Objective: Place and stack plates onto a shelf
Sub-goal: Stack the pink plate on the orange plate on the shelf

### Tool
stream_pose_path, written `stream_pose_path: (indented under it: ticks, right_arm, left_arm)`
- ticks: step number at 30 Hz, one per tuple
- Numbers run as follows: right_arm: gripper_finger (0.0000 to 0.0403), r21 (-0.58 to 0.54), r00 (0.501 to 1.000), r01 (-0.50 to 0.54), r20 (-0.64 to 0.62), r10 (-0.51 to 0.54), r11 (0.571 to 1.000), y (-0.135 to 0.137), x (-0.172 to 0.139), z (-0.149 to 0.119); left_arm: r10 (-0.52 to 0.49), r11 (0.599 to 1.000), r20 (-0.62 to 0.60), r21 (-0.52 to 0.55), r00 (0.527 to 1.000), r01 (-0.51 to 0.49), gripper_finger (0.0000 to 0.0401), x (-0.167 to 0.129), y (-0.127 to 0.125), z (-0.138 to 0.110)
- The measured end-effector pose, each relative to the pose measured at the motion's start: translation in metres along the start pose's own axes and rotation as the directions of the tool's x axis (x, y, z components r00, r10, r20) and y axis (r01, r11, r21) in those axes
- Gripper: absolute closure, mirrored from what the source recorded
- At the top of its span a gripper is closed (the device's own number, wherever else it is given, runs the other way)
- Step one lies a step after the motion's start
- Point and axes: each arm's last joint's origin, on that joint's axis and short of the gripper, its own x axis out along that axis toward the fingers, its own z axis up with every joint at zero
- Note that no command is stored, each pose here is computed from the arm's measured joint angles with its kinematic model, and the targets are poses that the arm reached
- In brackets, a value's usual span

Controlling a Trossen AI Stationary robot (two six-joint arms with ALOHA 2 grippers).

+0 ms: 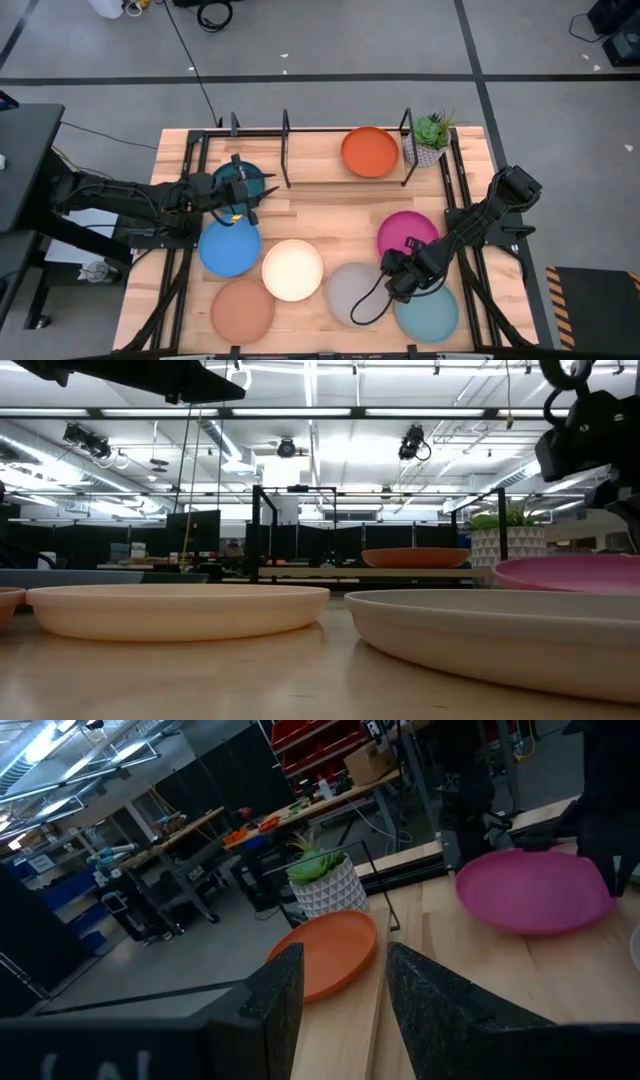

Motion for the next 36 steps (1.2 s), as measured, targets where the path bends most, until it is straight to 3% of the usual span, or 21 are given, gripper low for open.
stream_pose_path:
  ticks: [12,26,36]
  right_arm:
    - [0.0398,-0.078,0.995,0.082,0.064,-0.077,0.994,0.005,-0.028,0.015]
    - [0.0399,-0.139,0.99,0.116,0.093,-0.103,0.984,0.001,-0.03,0.025]
    - [0.0399,-0.249,0.961,0.161,0.259,-0.094,0.955,0.01,-0.056,0.048]
  left_arm:
    - [0.0,1.0,0.0,-0.007,1.0,0.0,0.0248,0.0,0.0,0.0]
    - [0.001,1.0,0.0,-0.007,1.0,-0.001,0.0248,0.0,0.0,0.0]
    - [0.001,1.0,0.001,-0.008,1.0,-0.001,0.0248,0.0,0.0,0.0]
